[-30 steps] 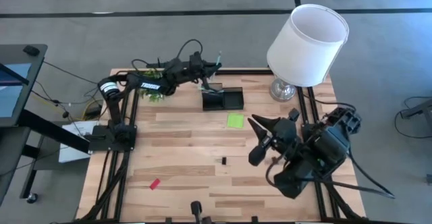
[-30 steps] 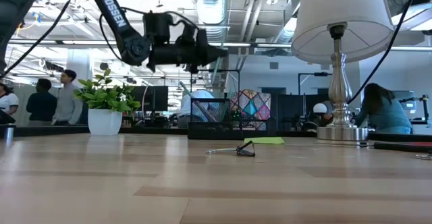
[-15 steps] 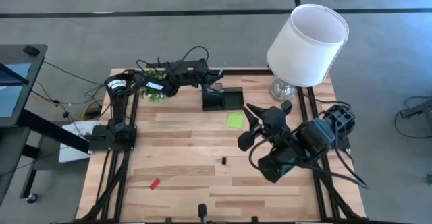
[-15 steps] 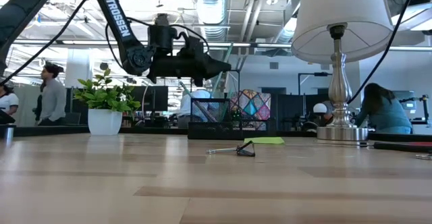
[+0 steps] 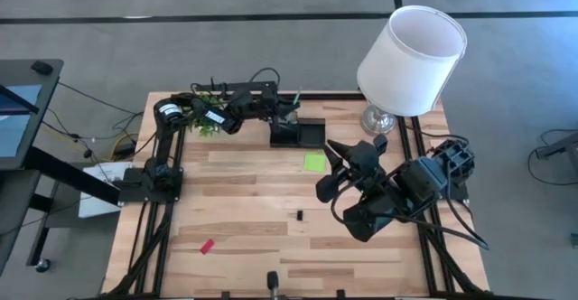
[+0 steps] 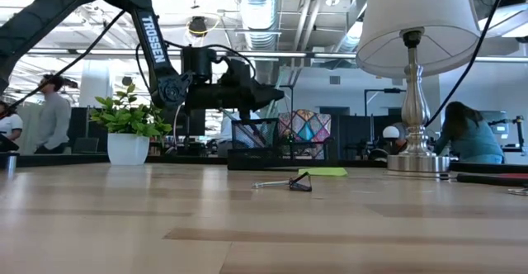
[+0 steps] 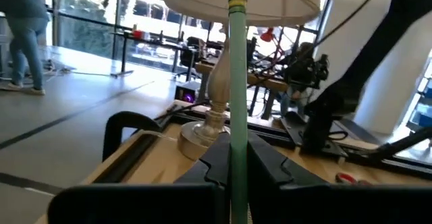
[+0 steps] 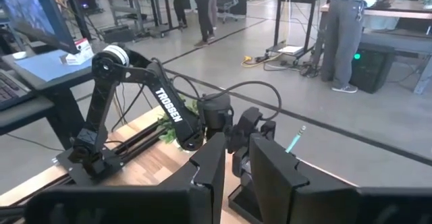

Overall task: Pick and place office supplies into organizer
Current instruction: Put the blue pencil into the black desk organizer, then put the black scissor into the black desk organizer

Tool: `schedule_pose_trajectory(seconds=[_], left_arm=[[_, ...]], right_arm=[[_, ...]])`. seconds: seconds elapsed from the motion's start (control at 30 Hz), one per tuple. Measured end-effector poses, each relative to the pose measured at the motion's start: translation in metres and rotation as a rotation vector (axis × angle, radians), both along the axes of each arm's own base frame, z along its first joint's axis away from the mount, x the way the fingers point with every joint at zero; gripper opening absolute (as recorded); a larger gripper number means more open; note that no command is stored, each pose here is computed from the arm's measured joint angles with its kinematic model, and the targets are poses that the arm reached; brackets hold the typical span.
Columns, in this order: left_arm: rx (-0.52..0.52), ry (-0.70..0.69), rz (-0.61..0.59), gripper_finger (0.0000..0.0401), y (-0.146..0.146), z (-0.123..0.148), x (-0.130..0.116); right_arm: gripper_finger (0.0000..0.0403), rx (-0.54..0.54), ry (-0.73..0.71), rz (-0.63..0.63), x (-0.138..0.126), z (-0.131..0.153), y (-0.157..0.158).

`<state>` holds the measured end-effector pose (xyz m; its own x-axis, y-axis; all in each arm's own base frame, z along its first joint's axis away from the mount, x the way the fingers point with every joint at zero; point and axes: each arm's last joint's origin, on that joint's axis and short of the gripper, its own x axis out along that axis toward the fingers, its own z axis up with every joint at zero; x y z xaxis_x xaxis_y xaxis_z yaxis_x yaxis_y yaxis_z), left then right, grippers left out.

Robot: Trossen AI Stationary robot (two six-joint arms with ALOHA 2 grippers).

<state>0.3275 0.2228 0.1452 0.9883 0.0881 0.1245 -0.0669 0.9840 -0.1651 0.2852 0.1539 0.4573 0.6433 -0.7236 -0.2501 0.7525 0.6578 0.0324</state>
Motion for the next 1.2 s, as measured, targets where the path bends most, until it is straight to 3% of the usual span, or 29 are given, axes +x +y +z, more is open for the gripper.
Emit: schedule_pose_trajectory(seconds=[0.27,0.53,0.87,1.2], left_arm=[[0.034,0.007,-0.033,0.0023,-0.004,0.001,0.002],[0.159,-0.028,-0.021,0.0025,-0.004,0.019,0.003],[0.144,0.039,-0.081,0.0059,-0.004,0.018,0.011],[0.16,-0.009,-0.076,0.0103,-0.006,0.023,0.011]], right_arm=[[0.0062,-0.006,0.007,0.003,0.0,0.0,0.0],[0.0062,-0.012,0.016,0.004,-0.001,0.0,0.0],[0.0063,-0.017,0.024,0.004,-0.001,-0.001,0.0],[0.0062,0.001,0.036,0.023,-0.002,-0.001,0.002]])
